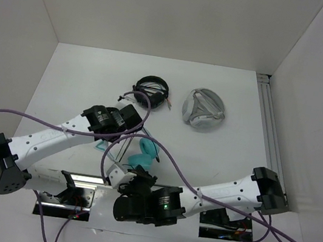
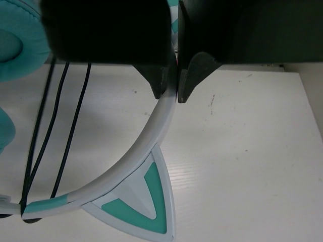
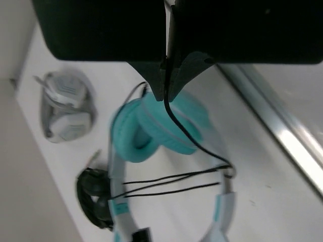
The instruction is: Wrap the headphones
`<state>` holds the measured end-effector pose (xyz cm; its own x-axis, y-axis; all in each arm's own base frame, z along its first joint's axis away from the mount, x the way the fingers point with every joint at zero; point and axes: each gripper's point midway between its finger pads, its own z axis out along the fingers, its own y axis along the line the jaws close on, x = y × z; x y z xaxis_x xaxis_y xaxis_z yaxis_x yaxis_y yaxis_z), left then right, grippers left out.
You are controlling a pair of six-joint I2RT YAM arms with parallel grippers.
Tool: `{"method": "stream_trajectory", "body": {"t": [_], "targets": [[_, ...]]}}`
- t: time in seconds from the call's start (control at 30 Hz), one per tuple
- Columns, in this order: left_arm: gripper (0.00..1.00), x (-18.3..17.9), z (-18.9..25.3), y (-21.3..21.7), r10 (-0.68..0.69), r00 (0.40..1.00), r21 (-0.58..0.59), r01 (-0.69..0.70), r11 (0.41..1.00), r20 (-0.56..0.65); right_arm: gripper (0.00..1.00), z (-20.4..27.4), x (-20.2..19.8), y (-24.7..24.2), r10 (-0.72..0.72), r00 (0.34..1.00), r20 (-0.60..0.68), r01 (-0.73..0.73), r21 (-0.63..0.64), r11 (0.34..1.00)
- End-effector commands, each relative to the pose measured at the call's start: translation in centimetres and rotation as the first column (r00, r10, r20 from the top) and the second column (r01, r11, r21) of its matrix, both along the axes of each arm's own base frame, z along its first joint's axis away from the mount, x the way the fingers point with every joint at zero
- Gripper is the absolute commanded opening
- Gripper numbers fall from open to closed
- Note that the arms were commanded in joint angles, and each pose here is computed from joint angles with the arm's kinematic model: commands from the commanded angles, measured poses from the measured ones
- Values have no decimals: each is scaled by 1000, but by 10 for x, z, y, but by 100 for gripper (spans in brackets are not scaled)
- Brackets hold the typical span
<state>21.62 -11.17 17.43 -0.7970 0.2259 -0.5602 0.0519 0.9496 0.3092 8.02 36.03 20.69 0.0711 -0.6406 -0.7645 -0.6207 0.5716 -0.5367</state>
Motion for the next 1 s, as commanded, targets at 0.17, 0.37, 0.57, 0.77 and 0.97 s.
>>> {"method": "stream_trajectory", "body": {"t": [0.17,0.37,0.57,0.77,0.97], "targets": [[0,-20,-17,-65,-356,929,-217,330,919,-97,3,4,34,-53,-194,915,353,260,-150,954],[0,-34,-34,-84,-427,888,-273,374,886,-169,8,-3,58,-65,-228,924,307,288,-167,943],[0,-37,-34,-86,-438,883,-293,380,877,-167,16,-4,75,-58,-140,986,94,144,-41,989],[0,-37,-35,-83,-432,886,-281,376,883,-171,26,1,81,-55,-112,992,57,112,9,994],[0,-36,-32,-85,-433,887,-285,378,881,-163,27,-15,102,-60,-135,991,18,135,3,991]]}}
